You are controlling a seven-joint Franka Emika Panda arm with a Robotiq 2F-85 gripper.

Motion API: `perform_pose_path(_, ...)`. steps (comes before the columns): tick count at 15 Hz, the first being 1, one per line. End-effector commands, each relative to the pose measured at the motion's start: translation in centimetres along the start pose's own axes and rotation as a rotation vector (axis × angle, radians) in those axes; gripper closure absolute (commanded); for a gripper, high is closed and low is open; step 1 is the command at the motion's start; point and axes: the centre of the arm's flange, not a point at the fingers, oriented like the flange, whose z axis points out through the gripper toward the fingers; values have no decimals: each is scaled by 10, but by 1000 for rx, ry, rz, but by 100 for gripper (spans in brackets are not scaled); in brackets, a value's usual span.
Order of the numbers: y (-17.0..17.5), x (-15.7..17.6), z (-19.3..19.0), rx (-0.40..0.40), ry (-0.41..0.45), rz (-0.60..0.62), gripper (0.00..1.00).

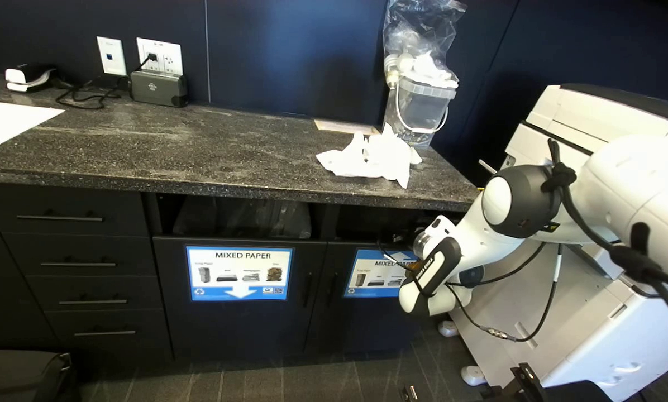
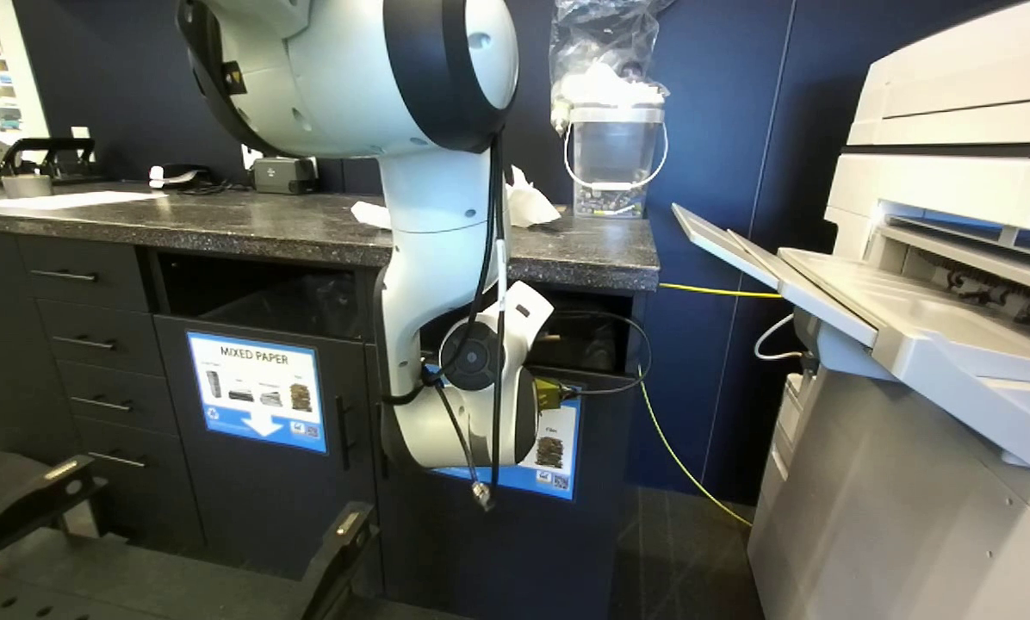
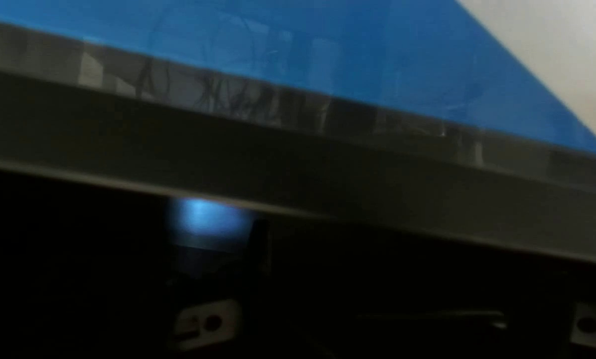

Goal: Put the white piece of paper at the right in the right bin

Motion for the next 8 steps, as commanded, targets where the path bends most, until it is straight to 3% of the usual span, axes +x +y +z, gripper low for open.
perform_pose_path(1,-5,17,-36,-6,22,-11,0)
perform_pose_path(8,-12,38,-67,-14,-13,-54,0)
